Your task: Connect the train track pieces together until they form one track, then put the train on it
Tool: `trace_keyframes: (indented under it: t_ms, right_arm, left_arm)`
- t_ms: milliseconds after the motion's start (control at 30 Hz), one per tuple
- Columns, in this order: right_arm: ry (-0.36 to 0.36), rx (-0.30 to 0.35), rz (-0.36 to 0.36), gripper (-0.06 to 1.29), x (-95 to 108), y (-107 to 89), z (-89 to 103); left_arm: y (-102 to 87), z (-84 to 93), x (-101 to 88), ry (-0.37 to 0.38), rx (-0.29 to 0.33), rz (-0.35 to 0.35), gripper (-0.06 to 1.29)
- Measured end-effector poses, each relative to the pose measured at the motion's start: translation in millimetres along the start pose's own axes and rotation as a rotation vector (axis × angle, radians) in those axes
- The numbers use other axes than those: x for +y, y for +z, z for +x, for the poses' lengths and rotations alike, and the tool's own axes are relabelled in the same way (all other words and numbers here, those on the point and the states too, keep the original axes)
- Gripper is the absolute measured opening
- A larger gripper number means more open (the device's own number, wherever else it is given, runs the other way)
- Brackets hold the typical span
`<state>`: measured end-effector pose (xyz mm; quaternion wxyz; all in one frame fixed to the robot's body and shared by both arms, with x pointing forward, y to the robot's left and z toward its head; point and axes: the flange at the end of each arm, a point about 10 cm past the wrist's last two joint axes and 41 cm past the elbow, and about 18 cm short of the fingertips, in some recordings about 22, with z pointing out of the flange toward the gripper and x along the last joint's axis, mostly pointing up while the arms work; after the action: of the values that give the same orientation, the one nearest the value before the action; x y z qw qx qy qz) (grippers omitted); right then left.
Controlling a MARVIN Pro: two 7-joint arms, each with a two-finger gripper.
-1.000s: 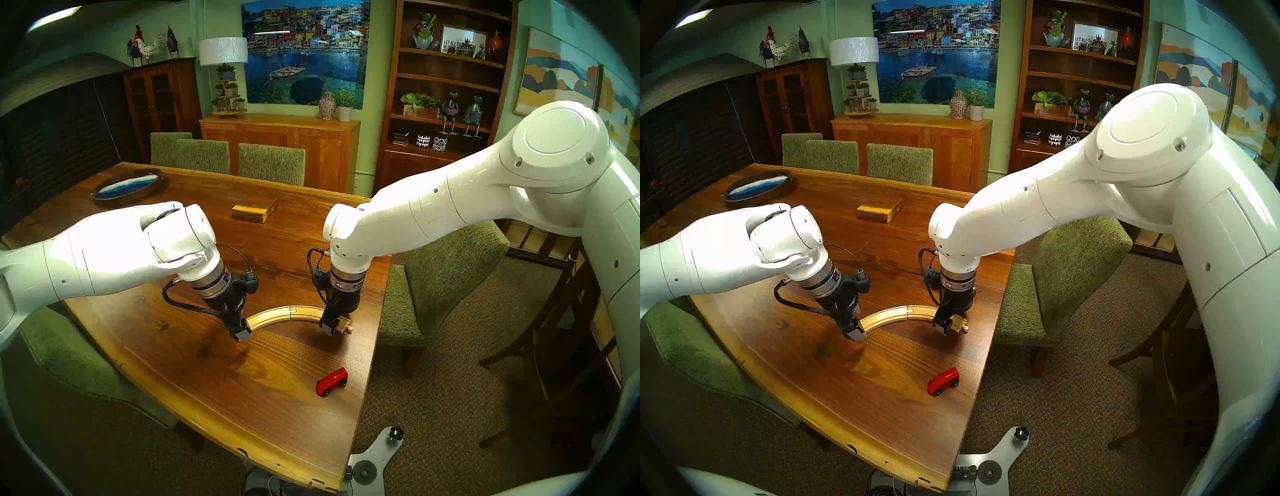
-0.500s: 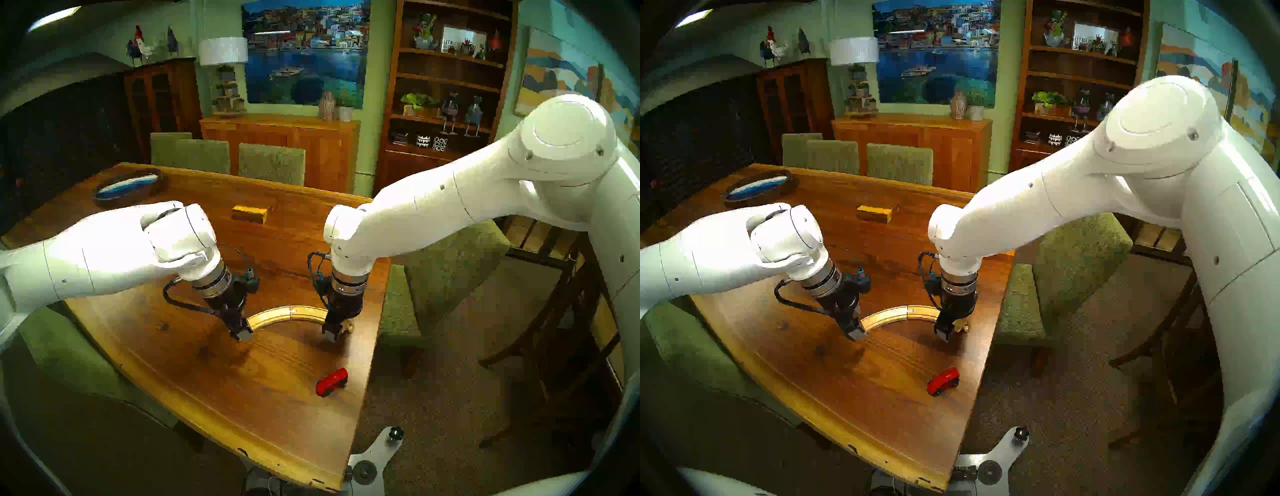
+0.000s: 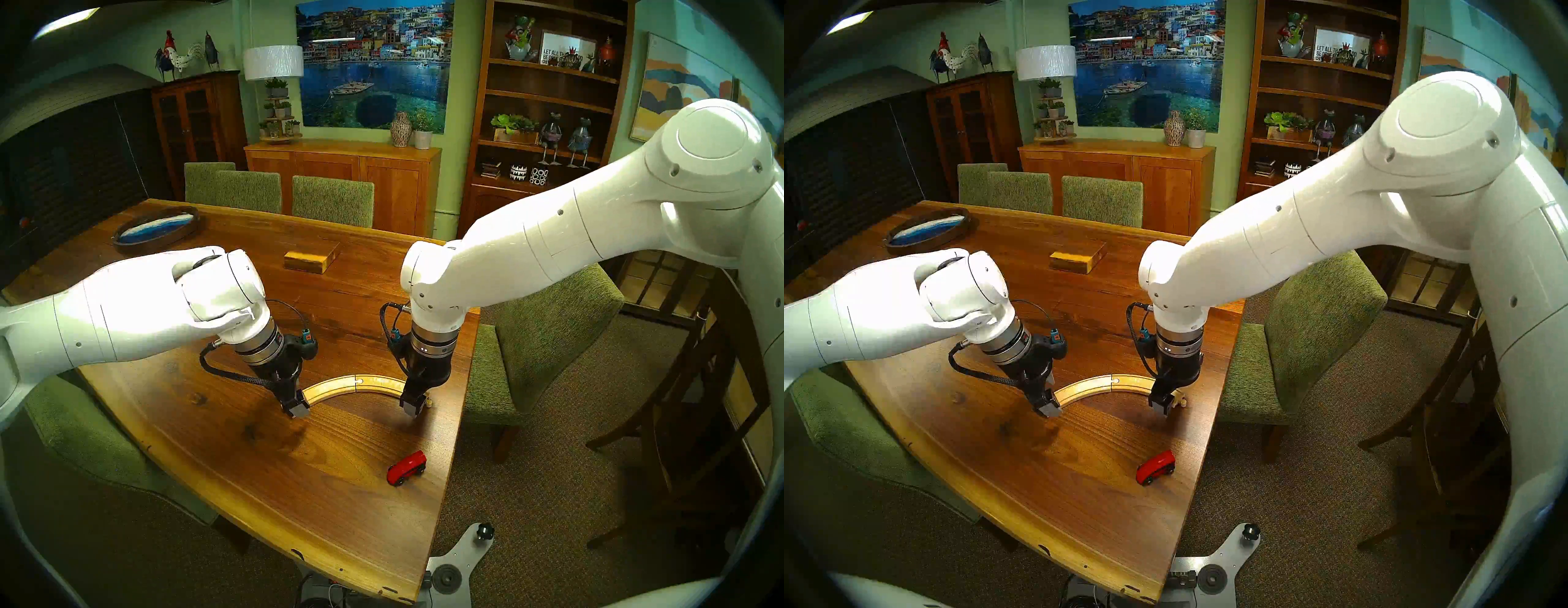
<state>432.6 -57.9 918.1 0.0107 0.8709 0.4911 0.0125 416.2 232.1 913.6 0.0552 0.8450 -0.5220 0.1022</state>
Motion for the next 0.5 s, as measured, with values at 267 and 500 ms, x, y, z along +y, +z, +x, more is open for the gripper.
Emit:
trace_keyframes:
  t_ms: [267, 500]
  right_arm:
    - [0.001, 0.001, -0.006, 1.22, -4, -6.2, -4.3]
    - [-0.023, 0.001, 0.001, 1.22, -17, -15.9, -10.3]
  left_arm:
    - [-0.1, 0.1, -0.2, 0.000, 0.000, 0.002, 1.21]
    - [0.0, 0.2, -0.3, 0.000, 0.000, 0.003, 1.21]
